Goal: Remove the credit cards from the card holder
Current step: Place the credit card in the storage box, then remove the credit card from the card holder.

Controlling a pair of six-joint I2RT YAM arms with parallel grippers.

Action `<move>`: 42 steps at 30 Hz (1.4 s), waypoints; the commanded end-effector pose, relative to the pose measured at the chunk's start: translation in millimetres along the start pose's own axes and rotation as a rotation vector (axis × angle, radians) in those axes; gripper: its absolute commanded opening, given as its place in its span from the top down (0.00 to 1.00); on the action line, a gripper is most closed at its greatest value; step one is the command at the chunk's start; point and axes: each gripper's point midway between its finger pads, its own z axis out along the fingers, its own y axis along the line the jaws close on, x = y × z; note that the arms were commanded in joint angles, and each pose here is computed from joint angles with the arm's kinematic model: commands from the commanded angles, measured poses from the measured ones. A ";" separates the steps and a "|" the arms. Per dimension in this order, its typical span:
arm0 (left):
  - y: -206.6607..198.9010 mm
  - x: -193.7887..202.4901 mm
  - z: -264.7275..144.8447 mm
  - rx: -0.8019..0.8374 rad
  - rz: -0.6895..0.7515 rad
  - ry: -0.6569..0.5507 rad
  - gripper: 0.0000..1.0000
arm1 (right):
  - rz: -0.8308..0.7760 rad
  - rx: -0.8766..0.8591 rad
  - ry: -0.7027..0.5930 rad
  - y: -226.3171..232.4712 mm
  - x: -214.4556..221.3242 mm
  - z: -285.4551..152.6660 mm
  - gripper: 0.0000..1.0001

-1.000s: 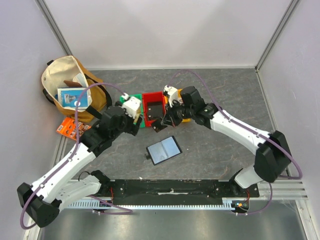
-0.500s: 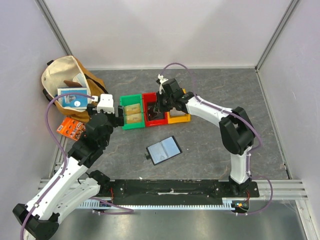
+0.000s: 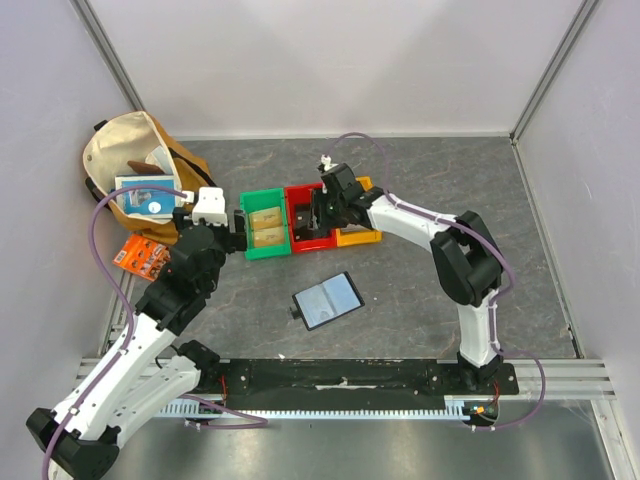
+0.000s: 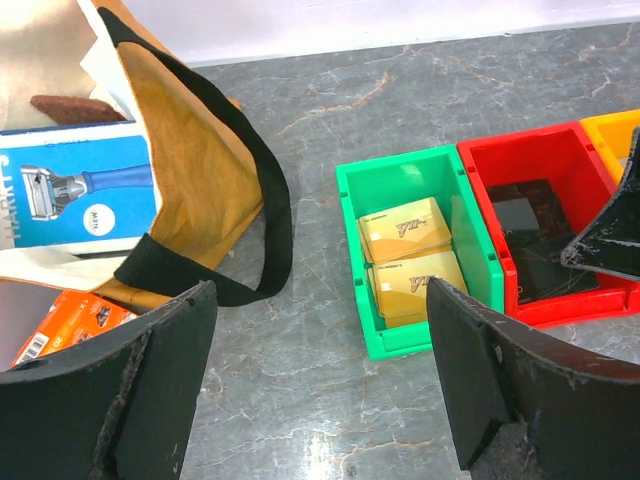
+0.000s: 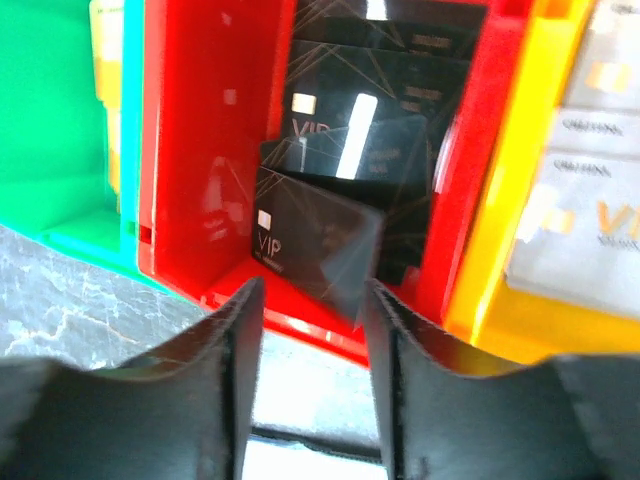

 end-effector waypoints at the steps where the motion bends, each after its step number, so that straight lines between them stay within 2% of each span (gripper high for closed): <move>1: -11.1 -12.4 1.7 0.048 -0.080 -0.036 0.10 | -0.051 0.077 -0.144 -2.5 -32.7 -49.8 0.44; 5: -21.6 -10.2 3.1 0.096 -0.080 -0.015 0.12 | -0.132 0.103 -0.179 3.1 -21.6 -83.8 0.32; 12: -37.6 0.5 3.2 0.163 -0.098 0.058 0.12 | -0.232 0.139 -0.122 3.8 59.7 -116.1 0.25; 17: -60.9 20.5 -1.8 0.247 -0.179 0.187 0.14 | -0.259 0.170 -0.065 -3.6 111.6 -118.5 0.25; 24: -109.0 82.5 -24.0 0.396 -0.341 0.437 0.18 | -0.286 0.192 -0.011 -12.6 149.0 -108.0 0.27; 30: -140.1 134.8 -51.1 0.432 -0.340 0.588 0.19 | -0.294 0.191 0.023 -18.0 163.4 -96.5 0.34; 35: -155.7 172.5 -73.8 0.442 -0.334 0.700 0.23 | -0.310 0.195 0.062 -24.6 176.5 -89.3 0.35; 42: -166.8 203.5 -91.2 0.458 -0.367 0.800 0.28 | -0.307 0.317 0.090 -63.1 185.3 -85.3 0.41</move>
